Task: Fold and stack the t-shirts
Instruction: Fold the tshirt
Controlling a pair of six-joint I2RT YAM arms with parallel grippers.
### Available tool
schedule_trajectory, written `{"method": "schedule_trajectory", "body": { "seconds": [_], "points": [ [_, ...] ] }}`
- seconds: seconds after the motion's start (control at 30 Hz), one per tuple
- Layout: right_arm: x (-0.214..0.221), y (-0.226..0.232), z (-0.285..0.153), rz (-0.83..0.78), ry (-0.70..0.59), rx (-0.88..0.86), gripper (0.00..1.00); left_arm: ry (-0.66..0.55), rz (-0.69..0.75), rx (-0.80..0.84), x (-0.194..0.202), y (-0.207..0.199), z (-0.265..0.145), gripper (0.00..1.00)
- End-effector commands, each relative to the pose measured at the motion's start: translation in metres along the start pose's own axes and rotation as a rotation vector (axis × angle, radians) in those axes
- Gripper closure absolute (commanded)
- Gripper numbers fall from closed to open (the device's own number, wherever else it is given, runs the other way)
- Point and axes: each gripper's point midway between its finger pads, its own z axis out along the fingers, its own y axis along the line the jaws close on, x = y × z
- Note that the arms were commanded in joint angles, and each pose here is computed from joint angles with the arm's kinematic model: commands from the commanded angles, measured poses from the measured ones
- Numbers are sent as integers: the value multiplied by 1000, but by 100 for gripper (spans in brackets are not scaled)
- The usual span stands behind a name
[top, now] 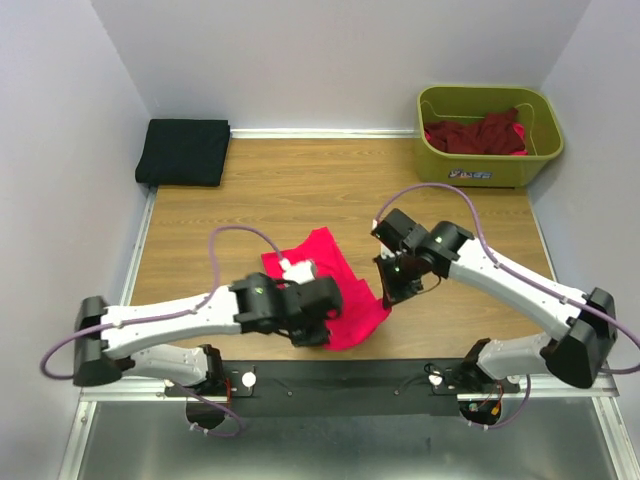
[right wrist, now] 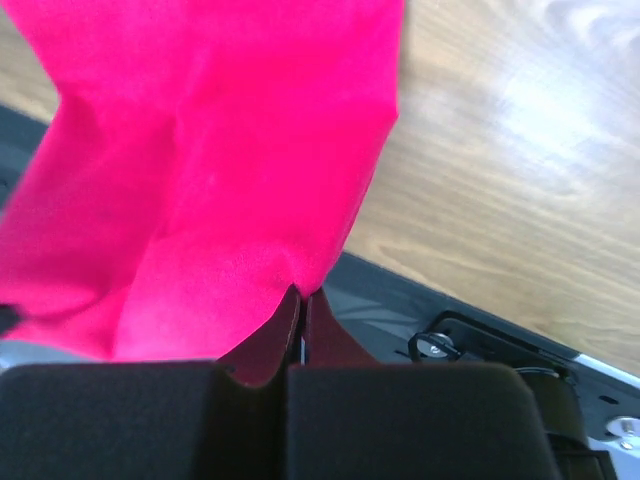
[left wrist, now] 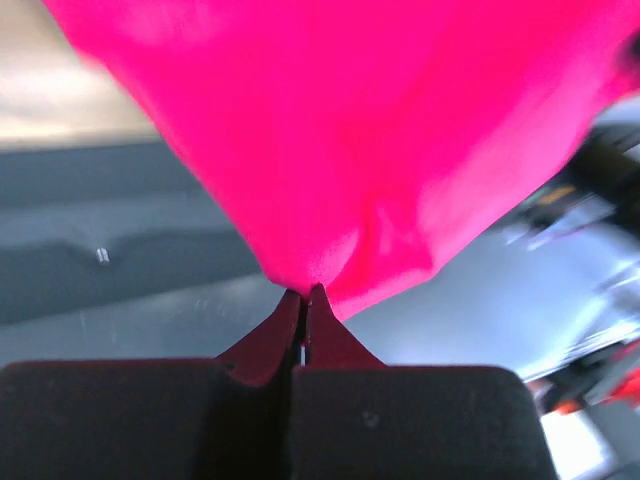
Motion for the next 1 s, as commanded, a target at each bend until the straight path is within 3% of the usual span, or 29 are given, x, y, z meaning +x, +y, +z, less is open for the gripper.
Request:
{"method": "schedule_trajectory", "body": {
  "seconds": [0.0, 0.3, 0.97],
  "points": [
    [-18, -7, -7, -2, -4, 107, 99, -153, -16, 27, -52, 10, -24, 100],
    [-87, 24, -33, -64, -86, 88, 100, -308, -23, 78, -125, 23, -44, 100],
    [-215, 60, 22, -125, -135, 39, 99, -570, -82, 16, -263, 92, -32, 100]
  ]
}}
